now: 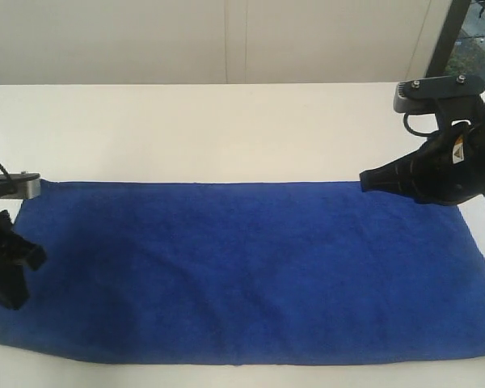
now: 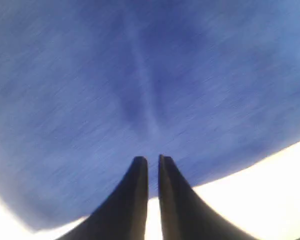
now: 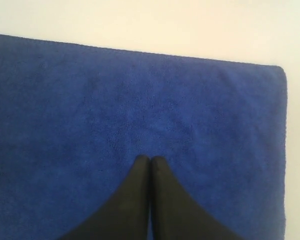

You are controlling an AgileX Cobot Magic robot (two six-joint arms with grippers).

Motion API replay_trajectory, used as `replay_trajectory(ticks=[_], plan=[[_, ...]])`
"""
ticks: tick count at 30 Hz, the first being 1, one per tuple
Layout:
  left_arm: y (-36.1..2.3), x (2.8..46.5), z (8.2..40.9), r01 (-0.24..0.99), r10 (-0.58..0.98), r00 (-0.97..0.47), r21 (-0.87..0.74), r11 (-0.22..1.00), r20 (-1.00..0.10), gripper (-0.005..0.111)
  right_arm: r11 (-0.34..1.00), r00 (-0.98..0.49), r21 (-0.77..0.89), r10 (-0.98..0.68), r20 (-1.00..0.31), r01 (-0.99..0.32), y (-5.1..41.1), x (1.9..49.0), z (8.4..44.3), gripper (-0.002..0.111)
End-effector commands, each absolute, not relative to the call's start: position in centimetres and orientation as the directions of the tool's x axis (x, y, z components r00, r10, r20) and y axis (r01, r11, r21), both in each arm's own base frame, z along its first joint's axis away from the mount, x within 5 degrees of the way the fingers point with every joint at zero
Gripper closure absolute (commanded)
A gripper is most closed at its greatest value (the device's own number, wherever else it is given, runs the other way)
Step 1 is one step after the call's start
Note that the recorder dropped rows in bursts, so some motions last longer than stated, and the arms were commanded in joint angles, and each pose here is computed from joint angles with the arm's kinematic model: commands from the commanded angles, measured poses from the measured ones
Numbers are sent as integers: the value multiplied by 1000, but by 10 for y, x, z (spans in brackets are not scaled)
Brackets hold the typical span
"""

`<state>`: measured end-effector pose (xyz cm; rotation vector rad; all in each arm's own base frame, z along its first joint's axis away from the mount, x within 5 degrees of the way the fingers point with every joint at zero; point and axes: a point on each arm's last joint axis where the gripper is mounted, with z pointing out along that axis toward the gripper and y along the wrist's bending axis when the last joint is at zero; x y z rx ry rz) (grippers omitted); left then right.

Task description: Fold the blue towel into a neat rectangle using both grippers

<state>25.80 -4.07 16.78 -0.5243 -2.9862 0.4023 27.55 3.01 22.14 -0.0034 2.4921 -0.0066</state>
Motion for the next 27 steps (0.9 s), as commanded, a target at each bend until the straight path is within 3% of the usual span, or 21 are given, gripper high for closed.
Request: replay_trajectory(ticks=[1,5,12,23,27], plan=[[-24,255,170,261,274,-947,-97,960,168,107,1000,-791,-9,-10,-611,-6,29,276,221,108],[-19,254,170,254,257,-946,-40,966,197,106,1000,-791,-9,-10,-611,-6,29,276,221,108],[-15,256,165,224,218,-963,20,974,157,67,1000,-791,-9,-10,-611,-6,29,276,221,108],[-14,251,157,226,221,-965,21,974,143,69,1000,-791,-9,-10,-611,-6,29,276,221,108],[-15,251,156,221,217,-966,15,975,143,74,1000,-791,-9,-10,-611,-6,29,276,221,108]])
